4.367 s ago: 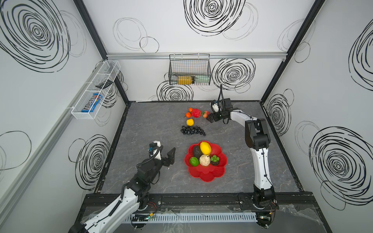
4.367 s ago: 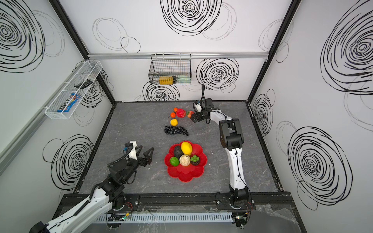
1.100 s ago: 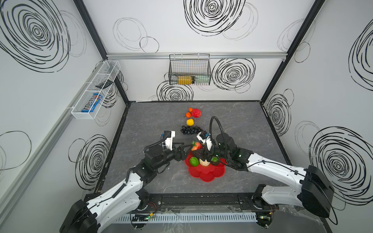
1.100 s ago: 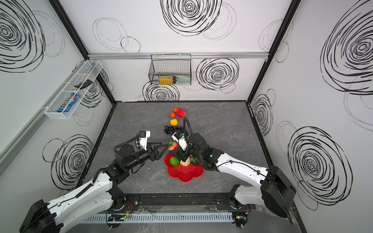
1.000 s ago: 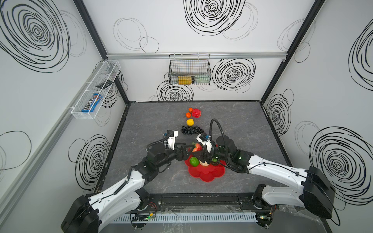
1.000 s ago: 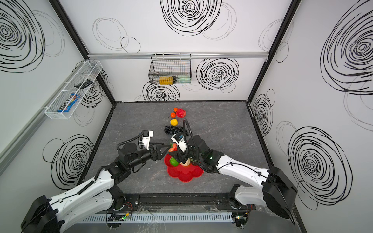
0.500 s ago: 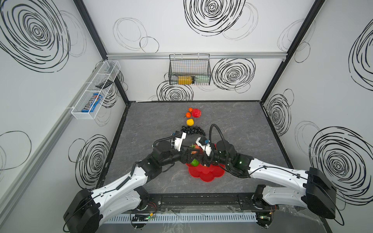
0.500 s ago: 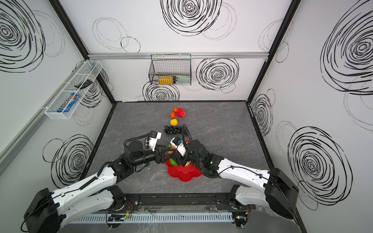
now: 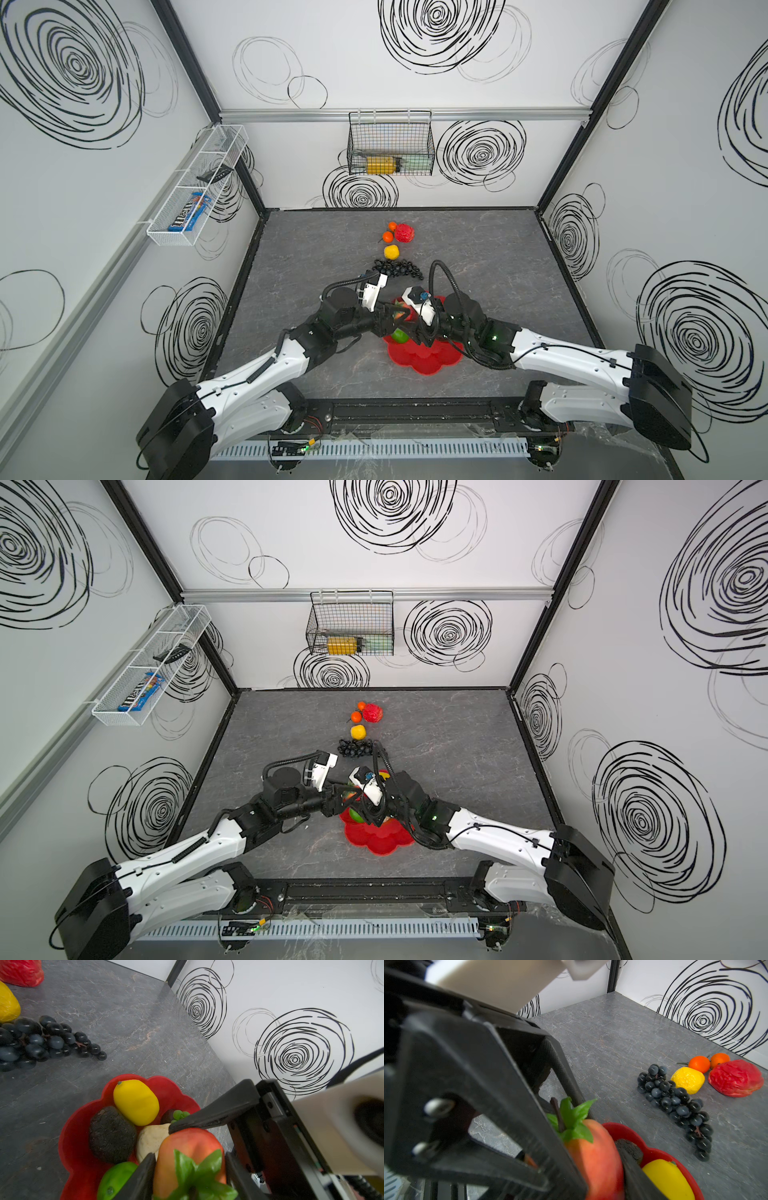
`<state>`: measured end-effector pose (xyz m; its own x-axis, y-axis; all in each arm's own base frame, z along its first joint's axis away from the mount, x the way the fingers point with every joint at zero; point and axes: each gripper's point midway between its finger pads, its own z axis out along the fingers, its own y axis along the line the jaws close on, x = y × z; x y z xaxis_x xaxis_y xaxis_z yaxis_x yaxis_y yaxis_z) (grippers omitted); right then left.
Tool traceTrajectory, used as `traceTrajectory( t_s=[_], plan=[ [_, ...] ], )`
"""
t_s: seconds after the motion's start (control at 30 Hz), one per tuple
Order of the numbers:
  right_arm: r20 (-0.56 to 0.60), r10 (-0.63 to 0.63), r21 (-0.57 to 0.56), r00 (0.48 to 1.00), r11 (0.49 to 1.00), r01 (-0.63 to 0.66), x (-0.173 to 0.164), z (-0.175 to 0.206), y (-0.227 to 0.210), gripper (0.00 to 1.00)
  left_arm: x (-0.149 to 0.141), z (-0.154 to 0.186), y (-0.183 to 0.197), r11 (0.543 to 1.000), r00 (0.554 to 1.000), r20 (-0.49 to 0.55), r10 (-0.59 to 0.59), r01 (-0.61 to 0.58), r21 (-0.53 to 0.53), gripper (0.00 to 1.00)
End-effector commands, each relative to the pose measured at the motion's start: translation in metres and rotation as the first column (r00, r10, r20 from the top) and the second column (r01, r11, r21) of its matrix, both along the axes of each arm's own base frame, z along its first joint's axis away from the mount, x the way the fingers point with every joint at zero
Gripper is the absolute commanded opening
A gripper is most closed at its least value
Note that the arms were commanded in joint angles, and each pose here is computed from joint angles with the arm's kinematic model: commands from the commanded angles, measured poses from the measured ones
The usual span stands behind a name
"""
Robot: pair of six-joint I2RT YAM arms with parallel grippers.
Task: Arrange fruit in a fruit bowl
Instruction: Place the fruit in the fruit bowl.
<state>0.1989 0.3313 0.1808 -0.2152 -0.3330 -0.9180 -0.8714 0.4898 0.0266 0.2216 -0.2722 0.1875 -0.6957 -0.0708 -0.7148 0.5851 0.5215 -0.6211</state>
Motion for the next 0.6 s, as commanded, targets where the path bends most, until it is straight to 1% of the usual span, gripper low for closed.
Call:
traceTrajectory(
  t_s=[0.0, 0.1, 0.2, 0.43, 0.57],
  plan=[
    [0.056, -0.014, 0.064, 0.998, 0.998, 0.01, 0.005, 0.026, 0.005, 0.65, -0.008, 0.009, -0.01, 0.997, 0.997, 0.019, -0.072, 0.072, -0.012, 0.51],
    [0.051, -0.015, 0.048, 0.999, 0.999, 0.012, 0.005, 0.024, 0.005, 0.65, -0.008, 0.01, -0.011, 0.997, 0.997, 0.025, -0.079, 0.08, -0.015, 0.47],
    [0.044, -0.019, 0.039, 0.999, 0.999, 0.017, 0.006, 0.022, 0.005, 0.66, -0.008, 0.011, -0.012, 0.996, 0.996, 0.03, -0.082, 0.083, -0.015, 0.46],
    [0.002, -0.088, 0.04, 0.996, 0.995, 0.088, 0.012, 0.019, -0.003, 0.71, -0.004, 0.01, -0.006, 0.998, 0.998, 0.044, -0.049, 0.048, 0.029, 0.46],
    [-0.017, -0.096, 0.049, 0.995, 0.994, 0.097, 0.009, 0.019, -0.007, 0.77, -0.005, 0.007, -0.006, 0.998, 0.998, 0.036, -0.044, 0.042, 0.046, 0.46]
  ],
)
